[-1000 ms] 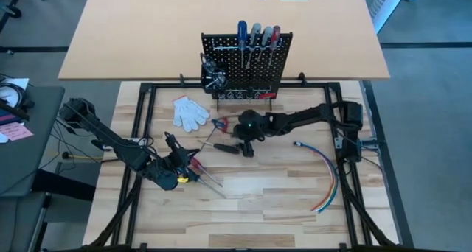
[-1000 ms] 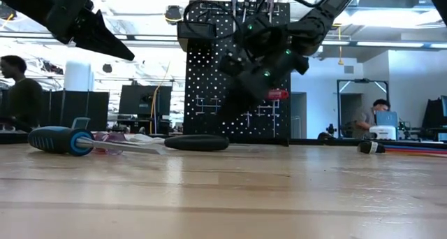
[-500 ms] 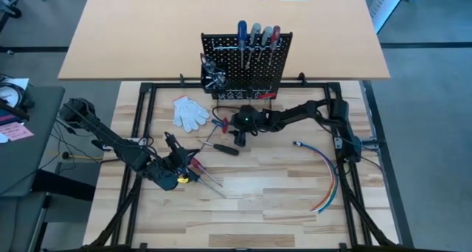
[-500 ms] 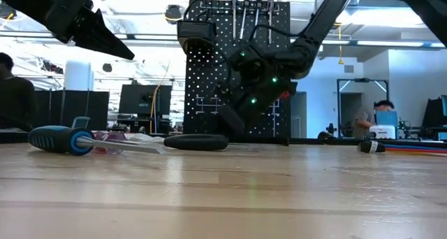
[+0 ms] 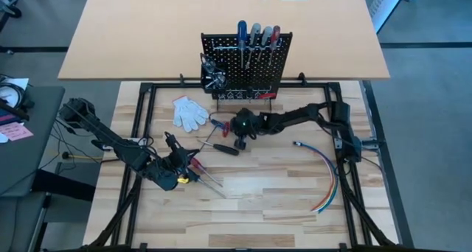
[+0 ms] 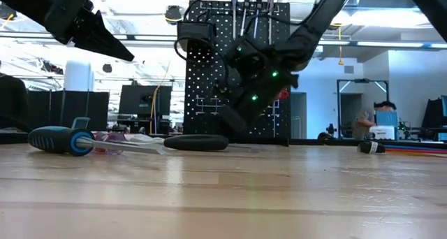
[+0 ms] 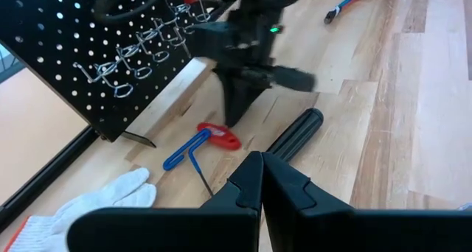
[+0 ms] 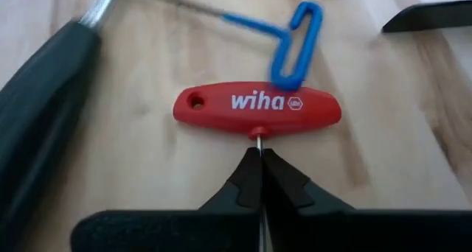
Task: Hang tools onto peg board
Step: Hang the red allen wrench on the peg board
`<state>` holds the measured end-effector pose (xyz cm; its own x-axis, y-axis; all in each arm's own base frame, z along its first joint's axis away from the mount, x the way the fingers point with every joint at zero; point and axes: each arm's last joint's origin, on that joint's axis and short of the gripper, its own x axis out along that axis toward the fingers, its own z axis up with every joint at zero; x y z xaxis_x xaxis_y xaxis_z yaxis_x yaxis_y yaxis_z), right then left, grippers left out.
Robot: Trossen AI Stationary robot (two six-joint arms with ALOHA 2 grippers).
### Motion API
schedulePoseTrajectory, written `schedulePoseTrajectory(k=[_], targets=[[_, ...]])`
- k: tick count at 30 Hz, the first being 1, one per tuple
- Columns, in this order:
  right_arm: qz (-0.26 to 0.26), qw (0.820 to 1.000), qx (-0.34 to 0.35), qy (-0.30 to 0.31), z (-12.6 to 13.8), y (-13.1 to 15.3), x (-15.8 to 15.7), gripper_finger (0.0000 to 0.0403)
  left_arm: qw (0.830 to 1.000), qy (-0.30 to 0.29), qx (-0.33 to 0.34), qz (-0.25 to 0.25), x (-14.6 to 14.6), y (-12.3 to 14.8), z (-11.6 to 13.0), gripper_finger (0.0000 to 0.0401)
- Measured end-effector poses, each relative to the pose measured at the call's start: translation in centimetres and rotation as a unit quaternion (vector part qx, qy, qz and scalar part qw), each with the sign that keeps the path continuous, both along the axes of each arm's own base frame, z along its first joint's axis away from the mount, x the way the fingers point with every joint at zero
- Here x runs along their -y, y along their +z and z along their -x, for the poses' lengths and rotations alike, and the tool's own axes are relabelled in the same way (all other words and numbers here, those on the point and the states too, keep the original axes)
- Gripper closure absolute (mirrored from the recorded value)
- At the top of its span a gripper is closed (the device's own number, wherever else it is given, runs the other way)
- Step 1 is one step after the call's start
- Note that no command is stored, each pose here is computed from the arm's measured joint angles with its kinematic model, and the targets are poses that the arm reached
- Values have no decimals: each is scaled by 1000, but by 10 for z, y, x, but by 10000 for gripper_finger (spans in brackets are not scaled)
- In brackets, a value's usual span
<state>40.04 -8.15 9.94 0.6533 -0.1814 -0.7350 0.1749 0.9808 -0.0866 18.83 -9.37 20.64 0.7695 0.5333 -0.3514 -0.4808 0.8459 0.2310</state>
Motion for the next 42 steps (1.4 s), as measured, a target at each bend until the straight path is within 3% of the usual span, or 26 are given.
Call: schedulePoseTrajectory(k=[3,8,12,17,20,23,27,33,37,42], targets=[[38,999,-12,-5,6,5,-23,398,1000,0,1,1,0,0,0,401],[63,997,-7,-37,38,14,-53,401,1000,4,12,17,0,0,-1,401],[104,991,56,-64,68,26,-76,402,1000,-5,10,21,5,-11,-13,401],[157,971,153,-97,88,43,-103,402,998,-29,53,16,1,-33,-50,393],[206,952,185,-127,89,52,-117,402,994,-86,62,3,-3,-35,-74,363],[249,935,207,-144,87,54,-129,402,993,-101,61,-31,-7,-35,-93,319],[288,922,215,-145,82,53,-141,403,994,-85,50,-48,-18,-35,-112,246],[318,914,218,-127,72,55,-154,403,996,-27,87,-1,-47,-30,-133,158],[318,913,222,-124,71,58,-158,403,993,-51,102,42,-61,-29,-137,146],[319,914,220,-122,71,58,-158,403,985,-89,129,71,-66,-25,-140,159]])
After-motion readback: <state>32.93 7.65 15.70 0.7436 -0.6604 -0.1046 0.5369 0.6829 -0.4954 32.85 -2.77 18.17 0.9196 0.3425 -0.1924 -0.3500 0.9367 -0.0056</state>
